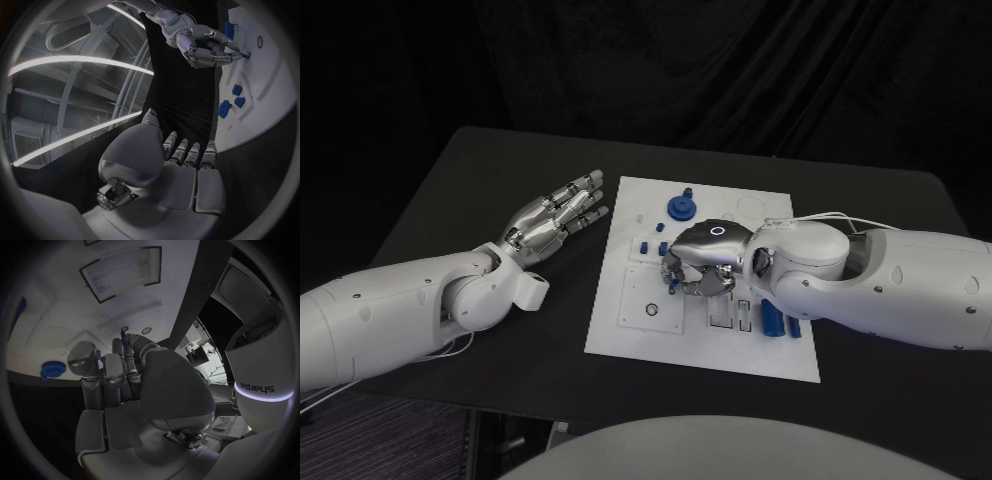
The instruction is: Assemble the parts on the task board
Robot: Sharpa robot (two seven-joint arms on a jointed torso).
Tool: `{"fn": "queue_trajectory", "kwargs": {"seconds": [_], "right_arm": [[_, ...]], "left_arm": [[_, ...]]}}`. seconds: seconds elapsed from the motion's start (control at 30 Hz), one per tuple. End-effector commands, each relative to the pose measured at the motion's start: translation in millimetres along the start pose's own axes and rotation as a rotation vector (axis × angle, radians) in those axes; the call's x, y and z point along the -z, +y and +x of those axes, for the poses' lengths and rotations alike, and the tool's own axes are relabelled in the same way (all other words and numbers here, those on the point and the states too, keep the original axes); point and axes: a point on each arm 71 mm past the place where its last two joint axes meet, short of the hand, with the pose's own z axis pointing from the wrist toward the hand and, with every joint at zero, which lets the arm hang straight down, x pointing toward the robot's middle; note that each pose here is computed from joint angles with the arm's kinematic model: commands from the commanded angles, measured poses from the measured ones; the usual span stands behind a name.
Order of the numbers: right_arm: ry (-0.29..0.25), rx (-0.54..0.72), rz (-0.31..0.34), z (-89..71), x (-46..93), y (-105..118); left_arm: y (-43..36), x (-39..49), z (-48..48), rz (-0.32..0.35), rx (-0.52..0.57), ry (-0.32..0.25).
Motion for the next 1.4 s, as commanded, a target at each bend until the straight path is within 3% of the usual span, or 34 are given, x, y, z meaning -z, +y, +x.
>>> {"fn": "queue_trajectory", "kwargs": {"seconds": [0.03,1.4], "right_arm": [[0.016,0.008,-0.006,2.5,0.3,1.1],[0.064,0.002,0.006,11.0,-1.3,0.5]], "left_arm": [[-3.4,-0.6,1.9,0.061,0.016,0.01],[1.3,-2.0,0.9,0.03,0.023,0.017]]}}
